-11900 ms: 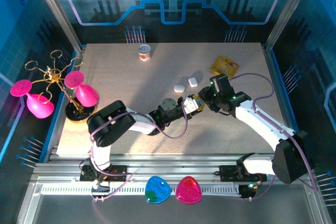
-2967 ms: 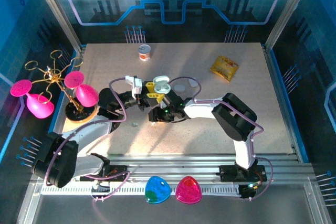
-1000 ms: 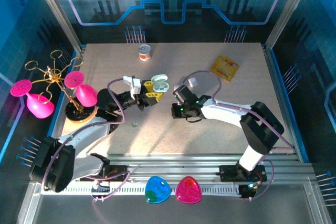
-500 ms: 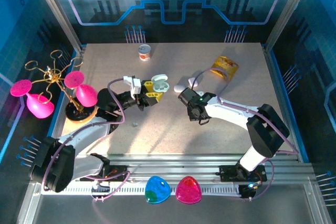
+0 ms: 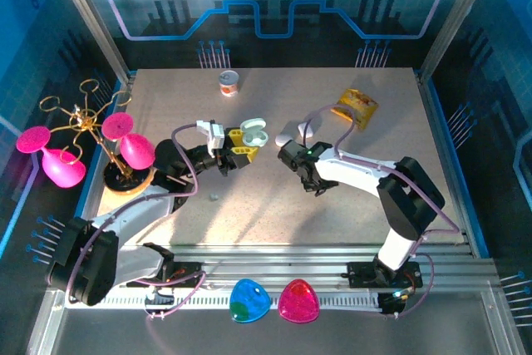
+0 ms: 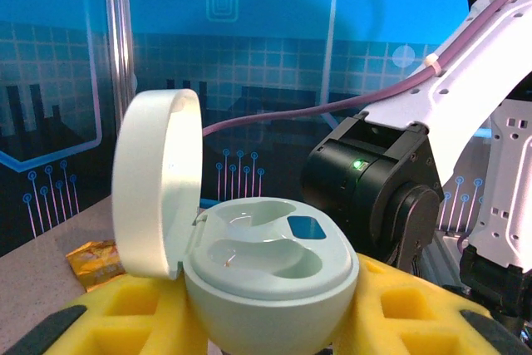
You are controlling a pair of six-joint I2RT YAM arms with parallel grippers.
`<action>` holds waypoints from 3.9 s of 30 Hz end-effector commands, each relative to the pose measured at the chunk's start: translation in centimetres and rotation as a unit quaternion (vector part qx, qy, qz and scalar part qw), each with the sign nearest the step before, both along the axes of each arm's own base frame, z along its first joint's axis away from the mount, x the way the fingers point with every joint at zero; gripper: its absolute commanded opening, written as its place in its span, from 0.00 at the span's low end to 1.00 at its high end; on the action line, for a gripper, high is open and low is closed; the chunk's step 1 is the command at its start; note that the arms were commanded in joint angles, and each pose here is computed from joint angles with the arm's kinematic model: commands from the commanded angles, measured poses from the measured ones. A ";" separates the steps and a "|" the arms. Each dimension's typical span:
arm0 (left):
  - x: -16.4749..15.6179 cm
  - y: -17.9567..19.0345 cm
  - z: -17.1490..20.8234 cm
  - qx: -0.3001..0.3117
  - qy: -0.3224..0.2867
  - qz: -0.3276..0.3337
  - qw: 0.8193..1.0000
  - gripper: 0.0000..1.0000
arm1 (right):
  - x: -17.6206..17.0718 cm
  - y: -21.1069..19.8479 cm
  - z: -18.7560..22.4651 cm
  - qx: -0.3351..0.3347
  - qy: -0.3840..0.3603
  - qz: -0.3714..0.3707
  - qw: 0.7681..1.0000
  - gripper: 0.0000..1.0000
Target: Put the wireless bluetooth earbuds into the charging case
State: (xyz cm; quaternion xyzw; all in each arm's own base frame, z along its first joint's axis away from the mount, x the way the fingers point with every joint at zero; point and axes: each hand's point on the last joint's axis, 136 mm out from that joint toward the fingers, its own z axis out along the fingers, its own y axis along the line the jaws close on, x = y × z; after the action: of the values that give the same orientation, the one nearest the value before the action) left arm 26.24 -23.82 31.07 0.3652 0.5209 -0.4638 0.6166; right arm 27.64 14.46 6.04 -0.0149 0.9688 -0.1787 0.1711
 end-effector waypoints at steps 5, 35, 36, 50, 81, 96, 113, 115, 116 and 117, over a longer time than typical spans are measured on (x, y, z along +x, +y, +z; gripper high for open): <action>0.1 0.4 1.1 -0.003 -0.024 0.013 1.000 0.31 | 0.4 -0.2 0.6 -0.048 -0.006 0.001 0.999 0.10; 3.2 -0.5 -3.2 0.025 0.020 0.025 0.999 0.31 | 0.2 10.5 22.9 0.116 -0.231 0.199 0.945 0.09; 3.3 -0.5 -3.3 0.027 0.021 0.026 0.999 0.31 | 0.0 10.9 23.6 0.128 -0.236 0.207 0.941 0.09; 1.9 -0.8 -3.2 0.027 0.035 -0.012 0.999 0.31 | -0.7 16.4 26.8 0.243 -0.234 0.318 0.886 0.08; 0.7 -0.7 -1.7 0.015 0.023 -0.031 0.999 0.31 | 0.0 16.1 24.2 0.192 -0.207 0.343 0.896 0.07; 0.6 -0.7 -1.4 0.012 0.020 -0.033 0.999 0.31 | -1.3 17.4 25.4 0.230 -0.201 0.380 0.873 0.30; 0.5 -0.7 -1.5 0.011 0.000 -0.032 0.999 0.31 | -2.2 14.6 30.1 0.350 -0.292 0.355 0.817 0.46; 0.5 -0.6 -1.3 0.008 -0.004 -0.028 1.000 0.31 | -2.1 13.2 29.9 0.366 -0.304 0.330 0.815 0.47; 0.5 -0.5 -1.1 0.008 -0.007 -0.026 1.000 0.31 | -2.2 12.3 29.7 0.377 -0.311 0.318 0.813 0.47; 0.5 -0.4 -1.0 0.006 -0.009 -0.023 1.000 0.31 | -2.1 11.4 29.1 0.386 -0.312 0.303 0.813 0.47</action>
State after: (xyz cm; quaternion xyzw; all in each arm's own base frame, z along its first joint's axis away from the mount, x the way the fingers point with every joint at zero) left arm 26.98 -24.77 28.10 0.3772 0.5381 -0.4833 0.5784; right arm 25.35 26.97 34.28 -0.2274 0.8121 0.2318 0.4849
